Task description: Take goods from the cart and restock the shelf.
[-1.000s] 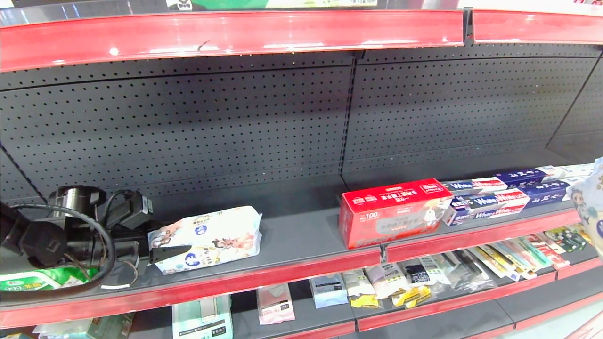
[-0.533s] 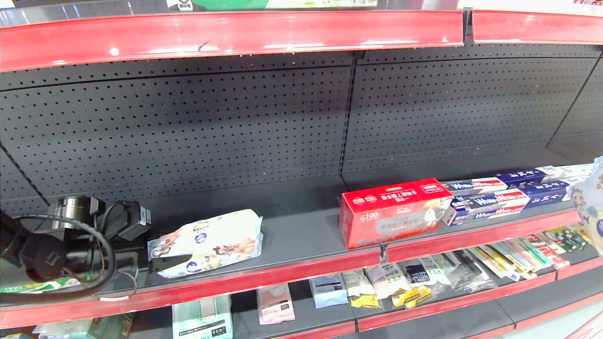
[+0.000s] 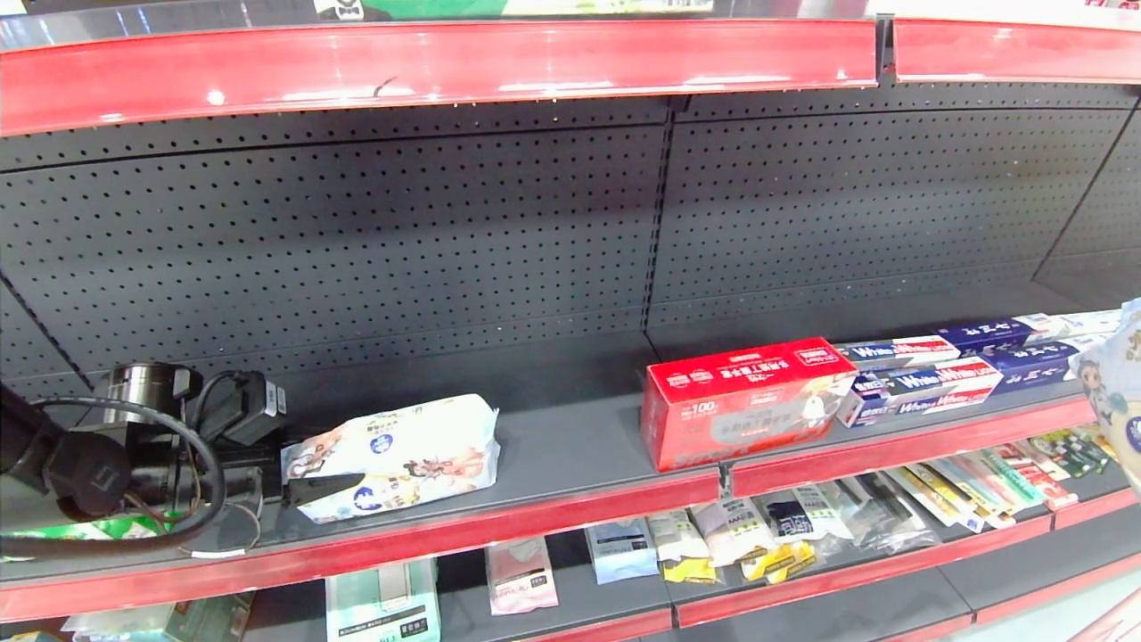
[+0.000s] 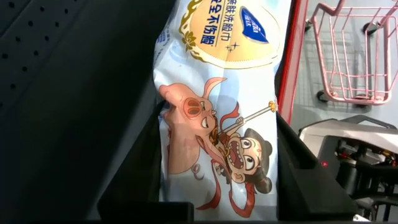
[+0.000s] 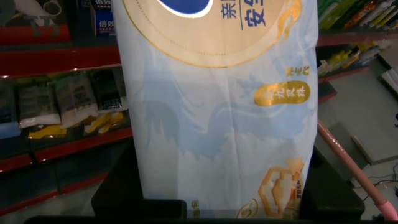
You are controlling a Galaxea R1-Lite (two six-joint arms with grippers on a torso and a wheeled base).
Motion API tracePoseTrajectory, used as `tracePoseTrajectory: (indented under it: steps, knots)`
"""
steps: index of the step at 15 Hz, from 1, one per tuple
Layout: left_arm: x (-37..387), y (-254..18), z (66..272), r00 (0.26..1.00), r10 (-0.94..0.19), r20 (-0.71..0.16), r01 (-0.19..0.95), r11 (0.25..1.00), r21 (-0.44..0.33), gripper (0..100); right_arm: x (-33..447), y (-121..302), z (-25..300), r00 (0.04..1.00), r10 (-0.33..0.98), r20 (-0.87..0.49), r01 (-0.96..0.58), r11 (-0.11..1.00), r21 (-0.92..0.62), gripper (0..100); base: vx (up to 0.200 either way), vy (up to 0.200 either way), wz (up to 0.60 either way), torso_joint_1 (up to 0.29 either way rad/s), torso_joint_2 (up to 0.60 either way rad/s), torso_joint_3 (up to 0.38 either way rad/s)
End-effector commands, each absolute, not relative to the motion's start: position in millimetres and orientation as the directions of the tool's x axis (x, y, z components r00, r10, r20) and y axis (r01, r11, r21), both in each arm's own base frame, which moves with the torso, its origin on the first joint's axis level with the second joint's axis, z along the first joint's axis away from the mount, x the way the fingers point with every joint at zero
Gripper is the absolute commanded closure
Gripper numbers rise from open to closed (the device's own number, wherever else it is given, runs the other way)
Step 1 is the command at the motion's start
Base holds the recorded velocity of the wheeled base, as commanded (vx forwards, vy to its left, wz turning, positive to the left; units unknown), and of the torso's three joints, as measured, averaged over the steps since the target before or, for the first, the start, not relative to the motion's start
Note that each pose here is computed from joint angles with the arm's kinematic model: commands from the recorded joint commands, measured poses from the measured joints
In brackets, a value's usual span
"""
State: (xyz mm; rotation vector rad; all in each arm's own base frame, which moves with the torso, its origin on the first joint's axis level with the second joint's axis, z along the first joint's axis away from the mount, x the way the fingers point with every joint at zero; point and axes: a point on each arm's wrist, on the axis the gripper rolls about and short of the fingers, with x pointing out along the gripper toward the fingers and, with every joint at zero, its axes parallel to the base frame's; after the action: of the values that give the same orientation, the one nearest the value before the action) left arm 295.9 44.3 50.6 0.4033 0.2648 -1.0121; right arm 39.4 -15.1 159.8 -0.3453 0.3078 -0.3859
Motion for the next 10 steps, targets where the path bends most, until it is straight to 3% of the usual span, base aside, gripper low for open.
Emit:
tracePoseTrajectory:
  steps: [1, 10]
  knots:
    - [296.6, 44.5, 49.8, 0.506, -0.768, -0.393, 0.862, 0.462, 0.207, 100, 39.6, -15.2, 159.4, 0.881, -0.414, -0.227, 0.310, 0.870, -0.383, 100, 0.000, 0.000, 0.00, 0.000, 0.00, 0.000]
    - [289.1, 43.5, 48.2, 0.490, -0.782, -0.384, 0.871, 0.456, 0.183, 100, 39.6, -15.3, 160.3, 0.881, -0.417, -0.224, 0.313, 0.868, -0.386, 100, 0.000, 0.000, 0.00, 0.000, 0.00, 0.000]
